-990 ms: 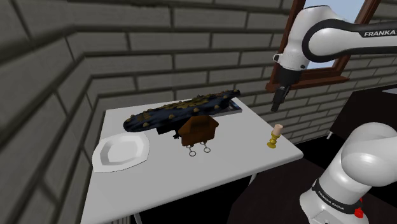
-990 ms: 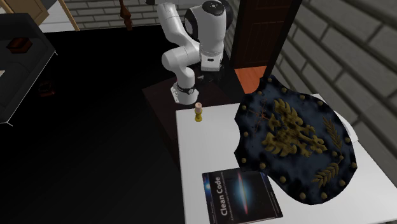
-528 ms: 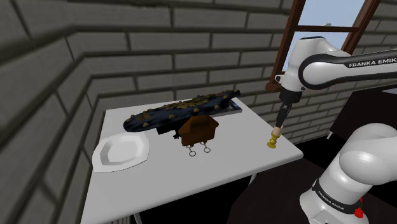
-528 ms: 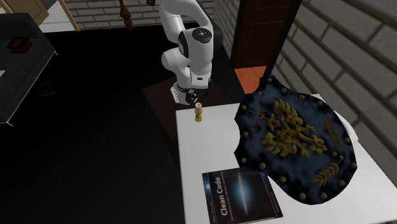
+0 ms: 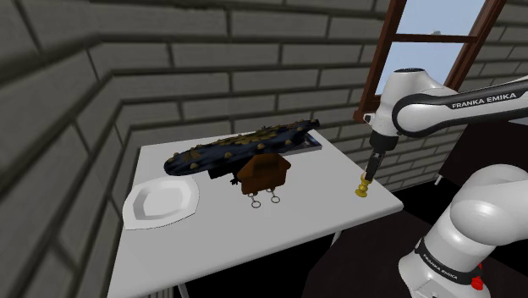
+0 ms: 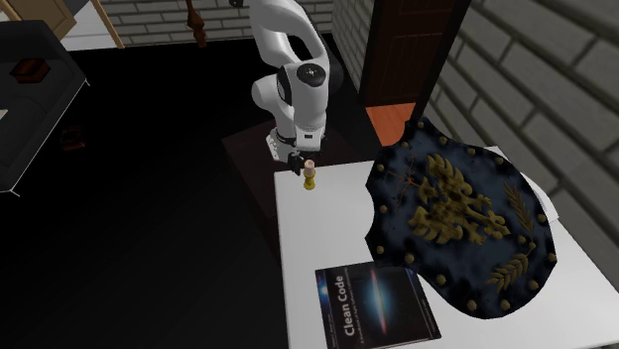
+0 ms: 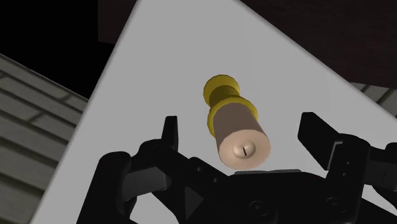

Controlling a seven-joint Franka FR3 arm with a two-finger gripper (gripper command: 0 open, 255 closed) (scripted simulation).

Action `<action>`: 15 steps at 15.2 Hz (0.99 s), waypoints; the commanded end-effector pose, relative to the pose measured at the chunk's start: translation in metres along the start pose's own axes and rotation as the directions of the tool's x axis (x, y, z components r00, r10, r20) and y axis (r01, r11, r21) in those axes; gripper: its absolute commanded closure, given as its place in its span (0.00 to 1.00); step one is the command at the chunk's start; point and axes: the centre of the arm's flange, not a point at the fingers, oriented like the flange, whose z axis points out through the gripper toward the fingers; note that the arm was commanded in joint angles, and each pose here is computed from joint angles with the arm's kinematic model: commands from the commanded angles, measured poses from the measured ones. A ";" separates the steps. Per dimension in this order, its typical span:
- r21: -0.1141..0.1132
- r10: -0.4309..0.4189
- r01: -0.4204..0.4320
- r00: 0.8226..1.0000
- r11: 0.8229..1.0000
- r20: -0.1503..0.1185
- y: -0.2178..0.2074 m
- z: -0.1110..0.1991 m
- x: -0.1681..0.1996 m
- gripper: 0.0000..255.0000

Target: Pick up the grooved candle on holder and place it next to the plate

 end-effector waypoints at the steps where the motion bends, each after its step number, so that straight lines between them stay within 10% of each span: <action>1: 0.000 0.000 0.000 1.000 1.000 -0.001 0.000 0.003 0.000 0.00; 8: 0.000 0.000 0.000 1.000 1.000 -0.001 0.000 0.003 0.000 0.00; 9: 0.000 0.000 0.000 1.000 1.000 -0.001 0.000 0.003 0.000 1.00; 15: 0.000 0.000 0.000 1.000 1.000 -0.001 0.000 0.003 0.000 1.00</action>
